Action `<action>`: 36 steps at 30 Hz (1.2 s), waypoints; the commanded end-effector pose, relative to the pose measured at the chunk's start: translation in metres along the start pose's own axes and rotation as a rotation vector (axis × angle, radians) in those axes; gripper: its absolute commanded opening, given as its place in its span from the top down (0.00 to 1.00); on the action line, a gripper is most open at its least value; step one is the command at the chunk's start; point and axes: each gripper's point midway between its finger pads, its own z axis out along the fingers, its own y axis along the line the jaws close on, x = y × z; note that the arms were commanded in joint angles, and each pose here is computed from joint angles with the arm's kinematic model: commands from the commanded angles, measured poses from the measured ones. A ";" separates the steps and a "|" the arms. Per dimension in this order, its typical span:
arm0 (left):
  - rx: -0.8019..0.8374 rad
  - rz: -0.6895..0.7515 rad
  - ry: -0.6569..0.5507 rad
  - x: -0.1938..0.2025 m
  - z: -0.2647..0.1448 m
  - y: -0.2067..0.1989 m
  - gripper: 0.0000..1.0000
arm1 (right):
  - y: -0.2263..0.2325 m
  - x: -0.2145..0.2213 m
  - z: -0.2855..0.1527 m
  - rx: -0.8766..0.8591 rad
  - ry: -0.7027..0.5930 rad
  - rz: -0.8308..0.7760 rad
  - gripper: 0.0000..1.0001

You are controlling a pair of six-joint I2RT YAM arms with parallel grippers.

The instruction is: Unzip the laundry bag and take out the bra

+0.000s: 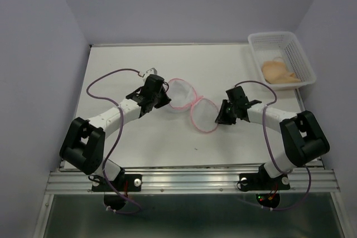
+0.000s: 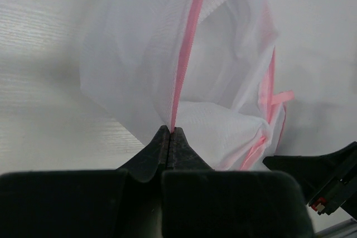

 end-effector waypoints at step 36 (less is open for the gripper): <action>0.359 0.087 -0.081 0.008 -0.004 -0.076 1.00 | 0.154 -0.134 -0.152 -0.242 -0.184 -0.390 0.99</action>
